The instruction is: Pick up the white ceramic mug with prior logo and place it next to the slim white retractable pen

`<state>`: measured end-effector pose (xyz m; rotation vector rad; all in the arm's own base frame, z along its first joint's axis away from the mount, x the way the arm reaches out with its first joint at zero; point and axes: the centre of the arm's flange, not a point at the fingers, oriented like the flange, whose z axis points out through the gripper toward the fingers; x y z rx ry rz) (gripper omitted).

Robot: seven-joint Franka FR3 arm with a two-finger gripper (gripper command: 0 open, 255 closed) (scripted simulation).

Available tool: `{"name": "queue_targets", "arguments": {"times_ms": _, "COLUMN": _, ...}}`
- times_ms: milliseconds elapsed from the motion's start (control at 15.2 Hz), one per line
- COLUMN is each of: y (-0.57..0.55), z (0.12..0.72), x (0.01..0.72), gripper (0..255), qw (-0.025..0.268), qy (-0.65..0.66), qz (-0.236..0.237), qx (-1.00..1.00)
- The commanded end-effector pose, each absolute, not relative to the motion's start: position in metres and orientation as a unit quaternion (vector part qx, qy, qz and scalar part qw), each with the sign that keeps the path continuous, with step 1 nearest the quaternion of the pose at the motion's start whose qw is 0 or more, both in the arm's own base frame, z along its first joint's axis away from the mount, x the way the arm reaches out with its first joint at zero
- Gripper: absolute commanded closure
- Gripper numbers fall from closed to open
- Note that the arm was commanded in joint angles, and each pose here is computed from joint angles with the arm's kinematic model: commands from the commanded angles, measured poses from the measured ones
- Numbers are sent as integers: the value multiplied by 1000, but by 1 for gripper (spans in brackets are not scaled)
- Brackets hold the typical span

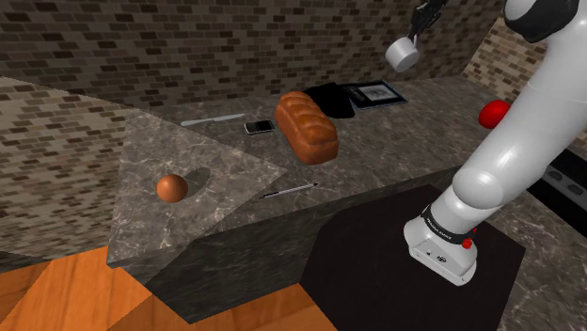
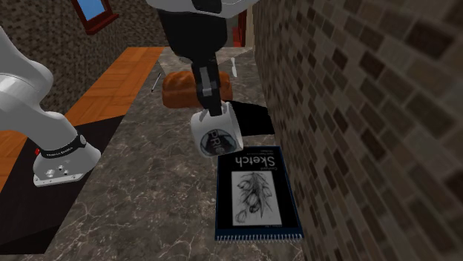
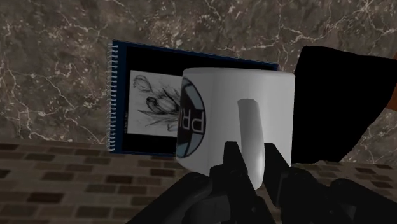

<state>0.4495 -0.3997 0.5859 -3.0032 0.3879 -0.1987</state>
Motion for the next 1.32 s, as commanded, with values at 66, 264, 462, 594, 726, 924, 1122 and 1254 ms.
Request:
{"name": "queue_targets", "arguments": {"times_ms": 66, "y": -399, "z": 600, "x": 449, "gripper": 255, "qw": 54, "qy": 128, "qz": -65, "qx": -988}}
{"name": "queue_targets", "arguments": {"times_ms": 264, "y": -386, "z": 606, "x": 449, "gripper": 255, "qw": 54, "qy": 128, "qz": -65, "qx": -988}}
{"name": "queue_targets", "arguments": {"times_ms": 462, "y": -346, "z": 606, "x": 448, "gripper": 255, "qw": 54, "qy": 128, "qz": -65, "qx": -988}}
{"name": "queue_targets", "arguments": {"times_ms": 594, "y": -320, "z": 607, "x": 447, "gripper": 255, "qw": 54, "qy": 128, "qz": -65, "qx": -988}}
{"name": "queue_targets", "arguments": {"times_ms": 726, "y": -294, "z": 607, "x": 447, "gripper": 255, "qw": 54, "qy": 128, "qz": -65, "qx": -988}}
{"name": "queue_targets", "arguments": {"times_ms": 924, "y": -254, "z": 607, "x": 446, "gripper": 255, "qw": 54, "qy": 128, "qz": -65, "qx": -988}}
{"name": "queue_targets", "arguments": {"times_ms": 1122, "y": -215, "z": 607, "x": 446, "gripper": 255, "qw": 54, "qy": 128, "qz": -65, "qx": -988}}
{"name": "queue_targets", "arguments": {"times_ms": 1254, "y": -188, "z": 607, "x": 445, "gripper": 255, "qw": 54, "qy": 128, "qz": -65, "qx": -988}}
